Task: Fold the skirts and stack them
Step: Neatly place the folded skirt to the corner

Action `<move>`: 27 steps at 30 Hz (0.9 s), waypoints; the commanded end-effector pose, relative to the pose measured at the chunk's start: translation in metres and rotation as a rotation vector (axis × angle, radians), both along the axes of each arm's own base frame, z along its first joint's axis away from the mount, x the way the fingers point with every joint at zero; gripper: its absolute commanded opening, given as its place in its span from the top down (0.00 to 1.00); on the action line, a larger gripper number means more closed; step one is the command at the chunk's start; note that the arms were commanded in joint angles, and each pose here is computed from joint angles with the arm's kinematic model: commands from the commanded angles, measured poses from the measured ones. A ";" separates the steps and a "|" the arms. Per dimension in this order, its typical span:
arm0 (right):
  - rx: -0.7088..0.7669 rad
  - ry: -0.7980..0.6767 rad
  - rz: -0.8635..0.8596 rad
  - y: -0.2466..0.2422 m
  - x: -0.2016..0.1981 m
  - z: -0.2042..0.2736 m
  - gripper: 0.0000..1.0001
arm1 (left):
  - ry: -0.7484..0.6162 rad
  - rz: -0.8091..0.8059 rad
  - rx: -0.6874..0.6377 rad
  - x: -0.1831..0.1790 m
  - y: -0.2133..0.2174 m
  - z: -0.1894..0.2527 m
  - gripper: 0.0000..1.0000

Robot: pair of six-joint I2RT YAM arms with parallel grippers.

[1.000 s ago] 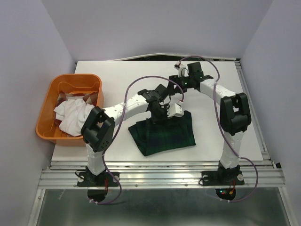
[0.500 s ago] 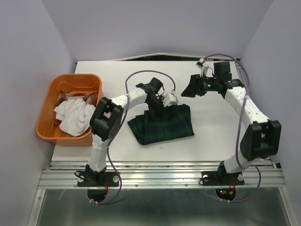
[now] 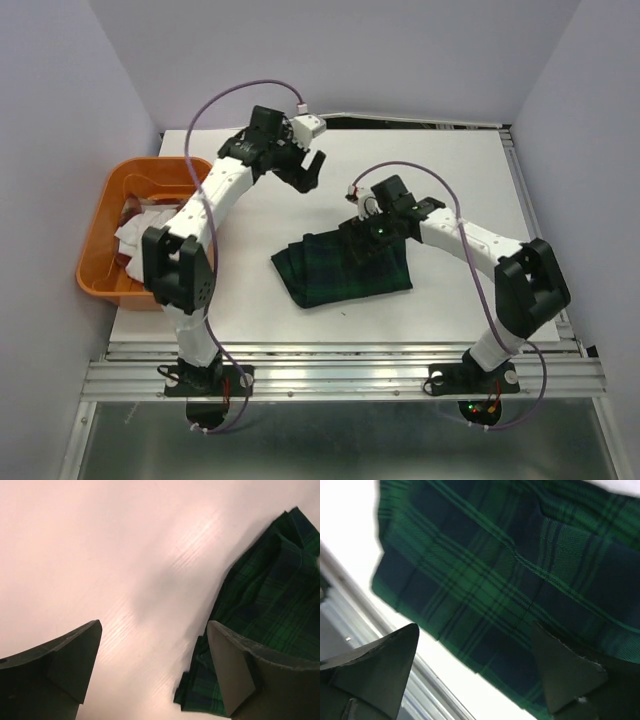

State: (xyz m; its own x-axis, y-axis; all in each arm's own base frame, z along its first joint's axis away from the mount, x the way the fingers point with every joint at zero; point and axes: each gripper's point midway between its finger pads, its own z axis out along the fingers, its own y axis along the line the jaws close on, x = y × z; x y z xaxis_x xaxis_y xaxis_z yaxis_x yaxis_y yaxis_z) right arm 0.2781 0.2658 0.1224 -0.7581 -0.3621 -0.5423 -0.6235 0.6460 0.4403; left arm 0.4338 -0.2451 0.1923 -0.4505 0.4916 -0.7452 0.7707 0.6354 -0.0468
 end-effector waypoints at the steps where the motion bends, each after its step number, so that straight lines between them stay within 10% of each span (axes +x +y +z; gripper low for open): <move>1: -0.147 -0.068 -0.087 0.003 0.021 -0.021 0.00 | -0.219 0.192 -0.072 -0.013 0.037 0.093 0.02; 7: -0.453 -0.050 -0.203 -0.030 0.039 -0.088 0.00 | -0.298 0.423 -0.060 -0.032 0.088 0.103 0.02; 27: -0.522 -0.062 -0.410 -0.317 0.174 -0.114 0.00 | -0.207 0.320 -0.069 -0.047 0.094 0.090 0.02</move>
State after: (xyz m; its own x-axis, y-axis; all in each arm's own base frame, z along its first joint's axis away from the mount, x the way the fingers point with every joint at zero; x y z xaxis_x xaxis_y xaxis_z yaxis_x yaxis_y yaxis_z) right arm 0.4281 -0.0207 0.0334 -0.8765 -0.1861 -0.4439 -0.2194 0.9753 0.0243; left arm 0.3912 -0.1458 0.2730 -0.4332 0.2849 -0.8551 0.4823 0.8748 0.0471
